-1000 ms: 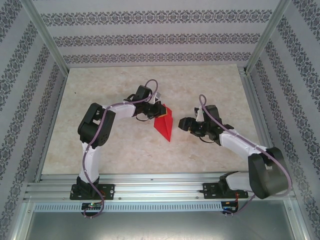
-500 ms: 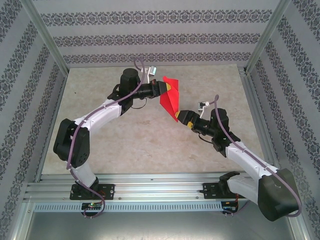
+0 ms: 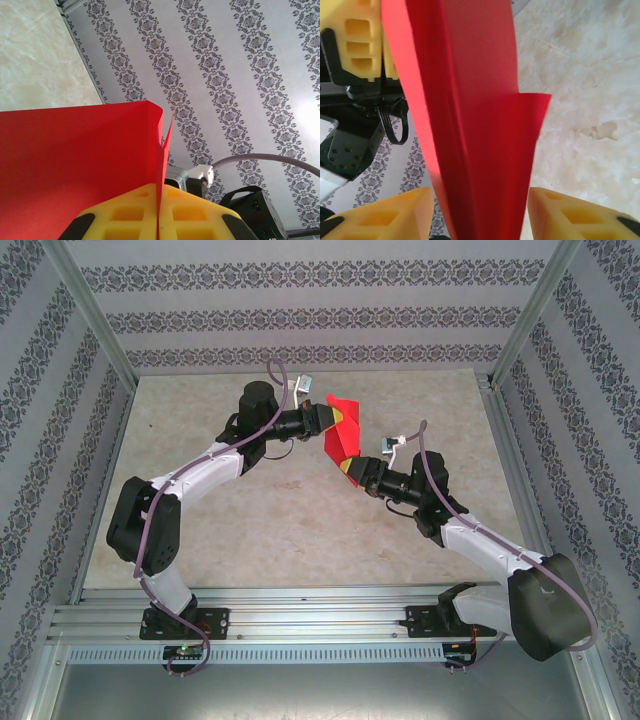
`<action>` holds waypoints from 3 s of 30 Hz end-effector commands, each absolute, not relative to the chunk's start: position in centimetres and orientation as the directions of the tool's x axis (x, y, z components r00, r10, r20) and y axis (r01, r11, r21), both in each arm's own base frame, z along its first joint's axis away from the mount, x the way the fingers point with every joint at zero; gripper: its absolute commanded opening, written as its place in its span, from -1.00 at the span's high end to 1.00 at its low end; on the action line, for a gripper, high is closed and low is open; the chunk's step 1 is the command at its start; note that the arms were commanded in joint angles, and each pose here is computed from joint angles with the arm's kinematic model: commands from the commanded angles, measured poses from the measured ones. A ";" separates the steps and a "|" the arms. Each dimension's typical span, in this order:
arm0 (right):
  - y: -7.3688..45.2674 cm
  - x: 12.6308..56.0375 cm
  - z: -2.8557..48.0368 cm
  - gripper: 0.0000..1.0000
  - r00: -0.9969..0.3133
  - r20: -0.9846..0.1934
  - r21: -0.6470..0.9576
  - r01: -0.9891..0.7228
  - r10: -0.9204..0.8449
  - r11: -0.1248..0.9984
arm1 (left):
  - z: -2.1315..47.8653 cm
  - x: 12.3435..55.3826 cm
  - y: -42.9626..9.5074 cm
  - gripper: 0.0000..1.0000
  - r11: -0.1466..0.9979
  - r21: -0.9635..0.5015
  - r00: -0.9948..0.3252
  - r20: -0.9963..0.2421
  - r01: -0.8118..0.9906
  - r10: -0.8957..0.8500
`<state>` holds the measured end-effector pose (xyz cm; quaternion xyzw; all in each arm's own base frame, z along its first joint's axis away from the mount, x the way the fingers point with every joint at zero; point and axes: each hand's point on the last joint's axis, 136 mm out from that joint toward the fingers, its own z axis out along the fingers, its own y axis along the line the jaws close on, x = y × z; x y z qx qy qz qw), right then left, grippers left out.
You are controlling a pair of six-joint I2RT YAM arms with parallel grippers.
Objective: Fold a paper plane with a square sheet of paper (fold left side to right side)
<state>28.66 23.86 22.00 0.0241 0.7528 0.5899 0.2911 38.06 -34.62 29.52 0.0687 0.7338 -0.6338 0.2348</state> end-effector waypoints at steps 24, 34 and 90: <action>16.8 27.4 14.8 1.00 -0.793 -0.490 -0.326 -0.220 -0.363 0.919 | 24.9 36.1 -10.1 -0.54 0.828 -0.540 -0.632 -0.593 -0.149 -0.500; 20.6 29.3 10.7 1.00 -0.800 -0.213 -0.679 -0.293 -0.562 0.674 | 20.3 33.6 -6.0 -0.62 0.793 -0.529 -0.628 -0.514 -0.304 -0.584; 19.4 32.8 13.1 -0.18 -0.855 -0.498 0.714 -0.309 0.145 0.628 | 7.6 36.1 -33.0 0.80 0.499 -0.855 -0.974 -0.208 0.138 -0.087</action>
